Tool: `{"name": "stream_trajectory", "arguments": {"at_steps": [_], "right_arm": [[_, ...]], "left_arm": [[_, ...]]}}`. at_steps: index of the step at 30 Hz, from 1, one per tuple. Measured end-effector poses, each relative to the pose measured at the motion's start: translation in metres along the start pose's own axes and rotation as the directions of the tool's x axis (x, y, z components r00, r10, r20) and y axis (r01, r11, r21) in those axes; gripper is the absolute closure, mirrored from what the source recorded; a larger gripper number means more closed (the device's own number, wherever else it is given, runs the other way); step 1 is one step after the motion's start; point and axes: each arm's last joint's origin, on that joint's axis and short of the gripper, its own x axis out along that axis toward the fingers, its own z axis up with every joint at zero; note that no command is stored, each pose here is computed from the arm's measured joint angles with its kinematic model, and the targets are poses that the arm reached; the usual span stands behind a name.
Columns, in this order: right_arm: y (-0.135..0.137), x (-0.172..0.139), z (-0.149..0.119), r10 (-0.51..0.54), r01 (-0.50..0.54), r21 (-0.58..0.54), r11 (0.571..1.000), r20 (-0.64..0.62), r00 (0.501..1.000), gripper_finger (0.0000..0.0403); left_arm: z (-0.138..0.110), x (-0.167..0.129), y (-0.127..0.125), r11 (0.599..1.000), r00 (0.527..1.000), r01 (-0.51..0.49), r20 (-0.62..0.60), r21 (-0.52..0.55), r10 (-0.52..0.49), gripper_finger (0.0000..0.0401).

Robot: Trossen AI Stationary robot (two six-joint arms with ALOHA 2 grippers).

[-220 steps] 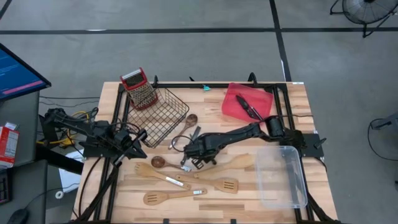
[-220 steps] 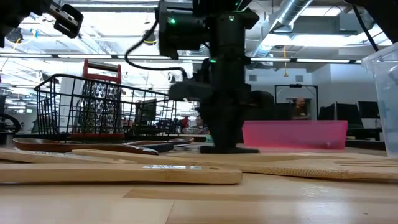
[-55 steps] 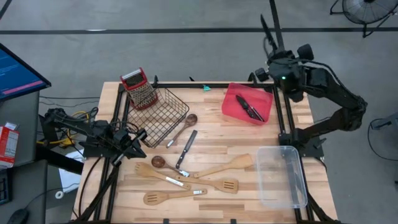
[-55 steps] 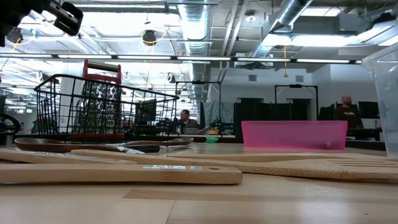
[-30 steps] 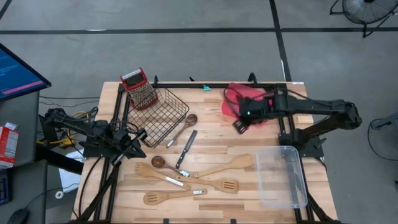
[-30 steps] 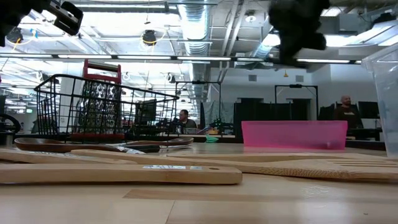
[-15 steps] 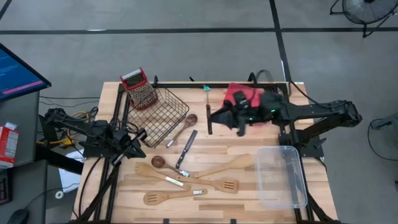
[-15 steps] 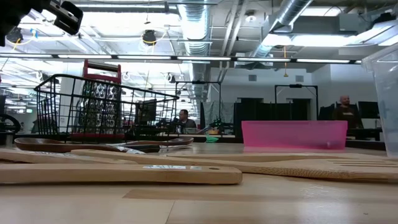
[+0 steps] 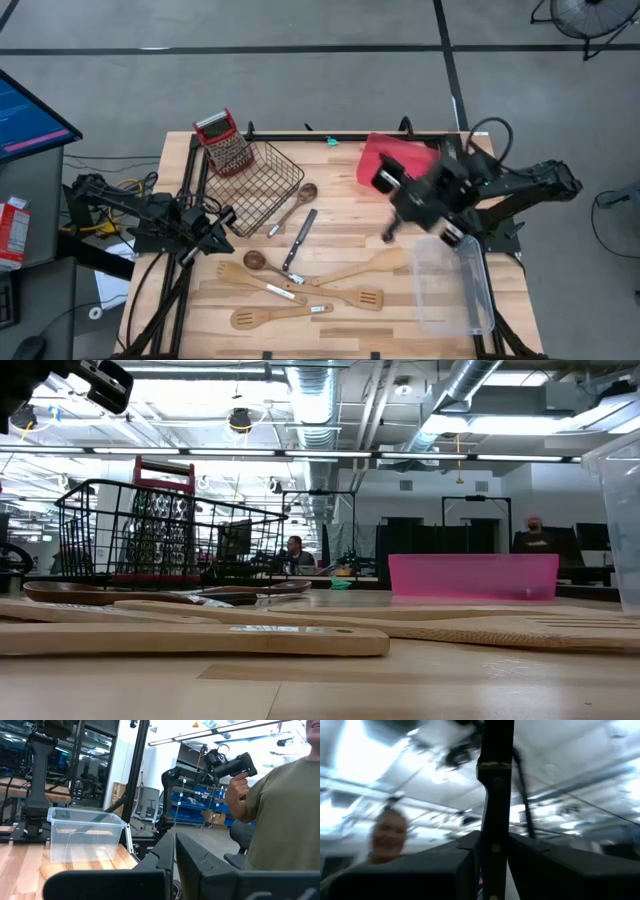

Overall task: Pick & Place Kitchen Items
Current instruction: Put the right black knife into the red bin

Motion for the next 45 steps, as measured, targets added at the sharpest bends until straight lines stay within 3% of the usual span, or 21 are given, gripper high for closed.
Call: {"name": "stream_trajectory", "arguments": {"at_steps": [4, 9, 13, 15, 17, 20, 24, 29, 32, 35, 39, 42, 45], "right_arm": [[0.016, 0.005, -0.004, 0.149, -0.150, -0.044, 0.988, -0.027, 0.988, 0.0330], [0.023, 0.007, -0.007, 0.165, -0.166, -0.065, 0.984, -0.023, 0.986, 0.0330], [0.012, 0.006, -0.008, 0.016, -0.018, -0.066, 0.998, -0.024, 1.000, 0.0330], [0.000, 0.001, -0.009, -0.128, 0.123, -0.086, 0.989, -0.052, 0.990, 0.0330], [-0.016, -0.006, -0.008, -0.323, 0.311, -0.123, 0.942, -0.092, 0.942, 0.0330], [-0.042, -0.022, -0.003, -0.591, 0.560, -0.195, 0.805, -0.175, 0.787, 0.0330], [-0.077, -0.055, 0.003, -0.862, 0.822, -0.270, 0.501, -0.244, 0.444, 0.0330], [-0.102, -0.105, 0.002, -0.934, 0.910, -0.373, 0.182, -0.354, 0.041, 0.0330], [-0.110, -0.137, -0.006, -0.869, 0.884, -0.466, 0.043, -0.453, -0.197, 0.0330], [-0.117, -0.163, -0.018, -0.750, 0.829, -0.557, -0.049, -0.528, -0.399, 0.0330], [-0.123, -0.191, -0.036, -0.541, 0.741, -0.663, -0.107, -0.586, -0.603, 0.0330], [-0.131, -0.212, -0.053, -0.377, 0.670, -0.732, -0.123, -0.590, -0.714, 0.0330], [-0.140, -0.231, -0.068, -0.261, 0.619, -0.775, -0.127, -0.576, -0.774, 0.0330]], "left_arm": [[0.000, 0.000, 0.000, 1.000, 1.000, 0.000, 0.001, 0.000, 0.000, 0.0399], [0.000, 0.000, 0.000, 1.000, 1.000, 0.001, 0.004, 0.001, -0.001, 0.0399], [0.001, 0.000, 0.000, 1.000, 1.000, 0.002, 0.007, 0.001, -0.002, 0.0399], [0.001, 0.000, 0.000, 1.000, 1.000, 0.002, 0.007, 0.001, -0.002, 0.0399], [0.001, 0.000, 0.000, 1.000, 1.000, 0.002, 0.007, 0.001, -0.002, 0.0399], [0.001, 0.000, 0.000, 1.000, 1.000, 0.002, 0.007, 0.001, -0.002, 0.0399], [0.001, 0.000, 0.000, 1.000, 1.000, 0.002, 0.007, 0.001, -0.002, 0.0399], [0.001, 0.000, 0.000, 1.000, 1.000, 0.002, 0.007, 0.001, -0.002, 0.0399], [0.001, 0.000, 0.000, 1.000, 1.000, 0.002, 0.007, 0.001, -0.002, 0.0399], [0.001, 0.000, 0.000, 1.000, 1.000, 0.002, 0.007, 0.001, -0.002, 0.0399], [0.001, 0.000, 0.000, 1.000, 1.000, 0.002, 0.007, 0.001, -0.002, 0.0399], [0.001, 0.000, 0.000, 1.000, 1.000, 0.002, 0.007, 0.001, -0.002, 0.0399], [0.001, 0.000, 0.000, 1.000, 1.000, 0.002, 0.008, 0.002, -0.002, 0.0399]]}}
